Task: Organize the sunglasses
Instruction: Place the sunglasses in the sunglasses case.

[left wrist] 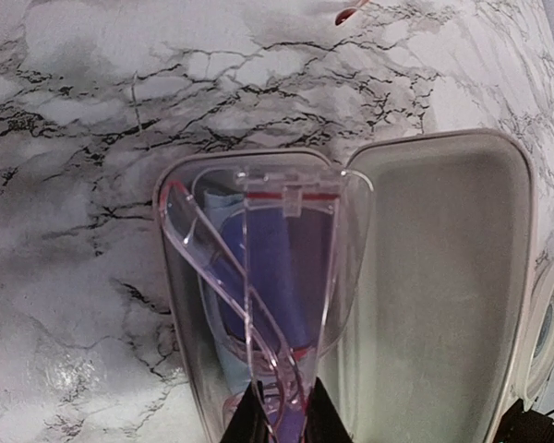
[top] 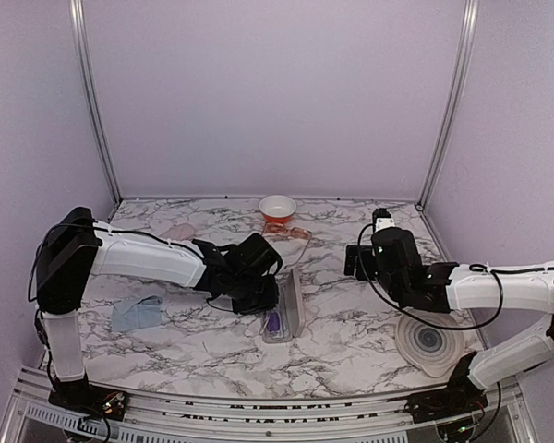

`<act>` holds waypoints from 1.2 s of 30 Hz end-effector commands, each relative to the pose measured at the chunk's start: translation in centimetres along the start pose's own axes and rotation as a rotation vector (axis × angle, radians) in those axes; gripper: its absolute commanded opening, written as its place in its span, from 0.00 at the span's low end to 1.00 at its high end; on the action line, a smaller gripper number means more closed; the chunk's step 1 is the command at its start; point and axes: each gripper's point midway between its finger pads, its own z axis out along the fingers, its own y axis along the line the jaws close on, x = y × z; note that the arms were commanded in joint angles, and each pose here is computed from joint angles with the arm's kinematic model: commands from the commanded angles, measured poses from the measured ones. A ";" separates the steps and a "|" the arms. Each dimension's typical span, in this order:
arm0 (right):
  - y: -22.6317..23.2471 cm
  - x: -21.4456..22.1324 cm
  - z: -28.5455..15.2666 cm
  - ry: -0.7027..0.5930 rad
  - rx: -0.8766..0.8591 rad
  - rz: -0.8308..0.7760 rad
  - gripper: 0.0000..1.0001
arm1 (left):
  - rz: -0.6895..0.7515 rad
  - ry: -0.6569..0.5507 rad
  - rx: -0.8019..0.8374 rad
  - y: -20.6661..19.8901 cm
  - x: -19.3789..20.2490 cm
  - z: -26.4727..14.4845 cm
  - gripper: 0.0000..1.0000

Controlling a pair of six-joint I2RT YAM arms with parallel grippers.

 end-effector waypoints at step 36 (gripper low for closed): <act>0.6 -1.2 0.9 0.012 0.019 -0.004 1.00 | -0.056 0.068 -0.093 1.6 1.5 2.2 0.27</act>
